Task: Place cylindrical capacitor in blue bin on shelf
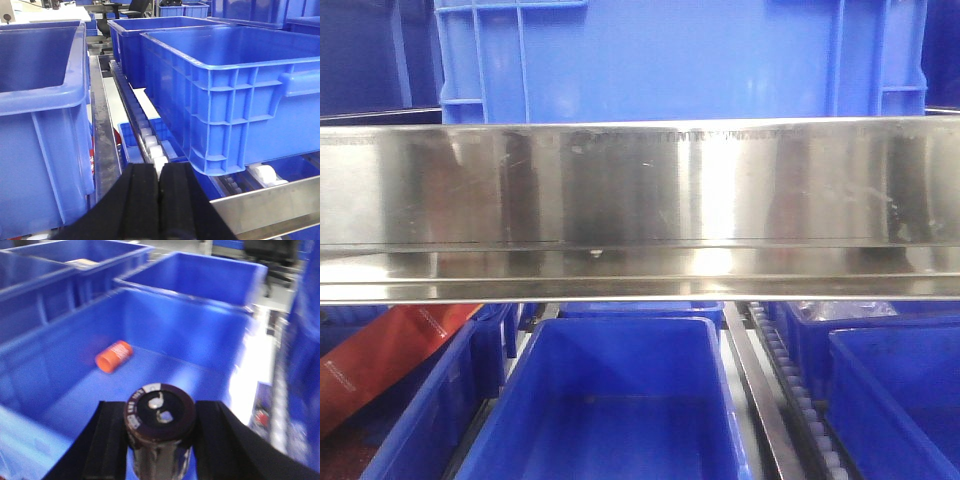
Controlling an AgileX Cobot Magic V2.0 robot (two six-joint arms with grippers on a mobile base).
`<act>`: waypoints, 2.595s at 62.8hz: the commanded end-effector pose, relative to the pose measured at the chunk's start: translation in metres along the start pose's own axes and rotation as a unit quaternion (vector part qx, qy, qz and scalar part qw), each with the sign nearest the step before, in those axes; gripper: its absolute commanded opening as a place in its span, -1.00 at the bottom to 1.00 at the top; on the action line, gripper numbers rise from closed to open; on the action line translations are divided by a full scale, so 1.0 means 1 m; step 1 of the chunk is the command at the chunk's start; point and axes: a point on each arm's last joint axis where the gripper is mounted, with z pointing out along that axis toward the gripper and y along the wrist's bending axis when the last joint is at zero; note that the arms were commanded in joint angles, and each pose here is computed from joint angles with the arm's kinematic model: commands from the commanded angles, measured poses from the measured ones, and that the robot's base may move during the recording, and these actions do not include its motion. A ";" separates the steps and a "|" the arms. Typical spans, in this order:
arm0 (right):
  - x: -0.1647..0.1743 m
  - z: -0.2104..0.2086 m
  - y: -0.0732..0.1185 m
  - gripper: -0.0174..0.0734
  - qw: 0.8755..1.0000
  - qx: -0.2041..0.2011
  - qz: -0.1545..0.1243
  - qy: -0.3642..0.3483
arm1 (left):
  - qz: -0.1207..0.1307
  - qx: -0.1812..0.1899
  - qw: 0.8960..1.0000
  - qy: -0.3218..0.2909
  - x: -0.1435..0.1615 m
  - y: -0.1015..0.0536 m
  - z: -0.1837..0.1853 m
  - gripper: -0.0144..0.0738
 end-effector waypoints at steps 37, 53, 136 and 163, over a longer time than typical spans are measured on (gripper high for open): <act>0.034 0.202 0.002 -0.97 0.981 -0.052 -0.019 0.183 | -0.009 0.001 1.000 -0.004 0.000 -0.001 -0.001 -0.93; 0.058 0.224 0.002 -0.97 0.969 -0.060 -0.015 0.241 | -0.009 0.001 1.000 -0.004 0.000 -0.001 -0.001 -0.93; -0.015 -0.065 0.014 -0.96 0.998 0.023 -0.059 0.003 | -0.008 0.001 1.000 -0.002 0.000 -0.001 -0.001 -0.93; 0.096 -0.104 0.019 -0.96 0.995 0.036 -0.052 -0.079 | -0.008 0.001 1.000 -0.002 0.000 -0.001 -0.001 -0.93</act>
